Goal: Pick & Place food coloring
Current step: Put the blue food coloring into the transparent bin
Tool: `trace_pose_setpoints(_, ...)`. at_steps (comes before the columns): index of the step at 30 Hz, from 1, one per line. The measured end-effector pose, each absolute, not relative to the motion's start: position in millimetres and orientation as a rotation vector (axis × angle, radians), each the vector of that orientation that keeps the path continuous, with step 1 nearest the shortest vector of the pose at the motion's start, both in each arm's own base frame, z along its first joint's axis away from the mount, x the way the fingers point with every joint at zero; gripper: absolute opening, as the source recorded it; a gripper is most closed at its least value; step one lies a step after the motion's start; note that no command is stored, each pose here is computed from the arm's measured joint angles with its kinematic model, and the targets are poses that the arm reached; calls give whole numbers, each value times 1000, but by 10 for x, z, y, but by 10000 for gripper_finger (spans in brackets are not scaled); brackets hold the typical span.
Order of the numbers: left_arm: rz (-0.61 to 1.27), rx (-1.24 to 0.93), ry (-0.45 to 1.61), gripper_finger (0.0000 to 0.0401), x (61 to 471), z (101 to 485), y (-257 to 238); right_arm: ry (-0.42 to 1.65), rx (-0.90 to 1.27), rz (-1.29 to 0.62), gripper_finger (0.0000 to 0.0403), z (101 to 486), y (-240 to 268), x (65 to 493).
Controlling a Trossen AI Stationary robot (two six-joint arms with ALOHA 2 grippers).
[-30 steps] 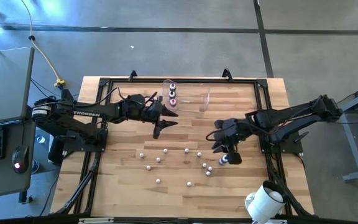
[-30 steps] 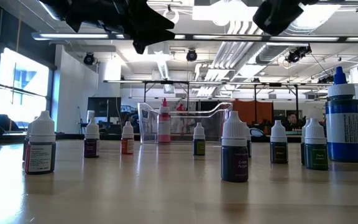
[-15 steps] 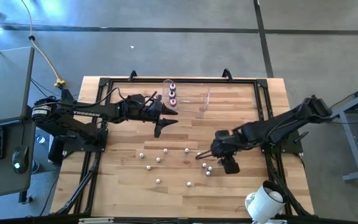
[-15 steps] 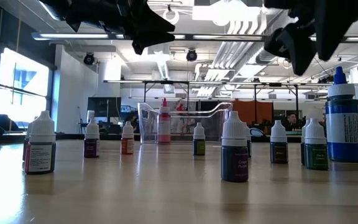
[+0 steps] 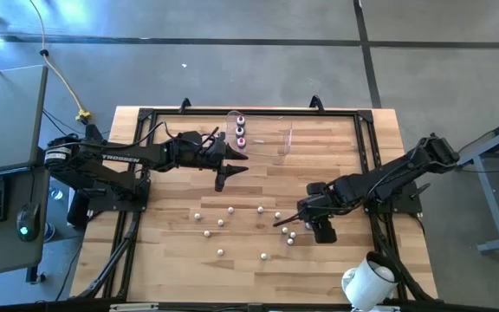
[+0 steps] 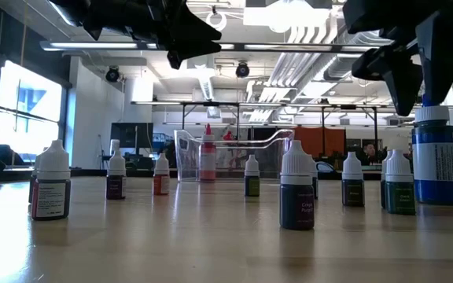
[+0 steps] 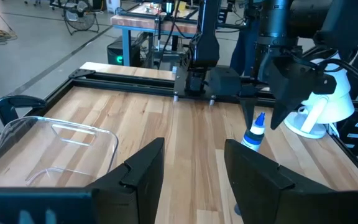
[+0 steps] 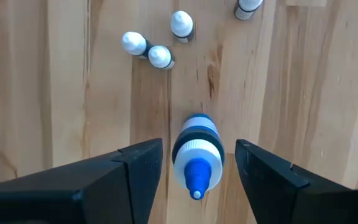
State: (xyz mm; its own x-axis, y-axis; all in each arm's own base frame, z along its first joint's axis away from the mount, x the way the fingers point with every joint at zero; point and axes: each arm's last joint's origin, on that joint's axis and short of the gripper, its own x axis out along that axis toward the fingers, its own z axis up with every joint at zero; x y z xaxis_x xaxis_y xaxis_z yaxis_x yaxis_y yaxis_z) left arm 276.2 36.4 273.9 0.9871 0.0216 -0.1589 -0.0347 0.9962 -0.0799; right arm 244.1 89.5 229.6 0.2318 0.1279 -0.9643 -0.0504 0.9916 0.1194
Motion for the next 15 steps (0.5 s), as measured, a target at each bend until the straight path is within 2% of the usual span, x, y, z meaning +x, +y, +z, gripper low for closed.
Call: trace_pose_setpoints(15,27,-82,159,165,2762,2739,364,1316,37,59,197,2296,973,2405)
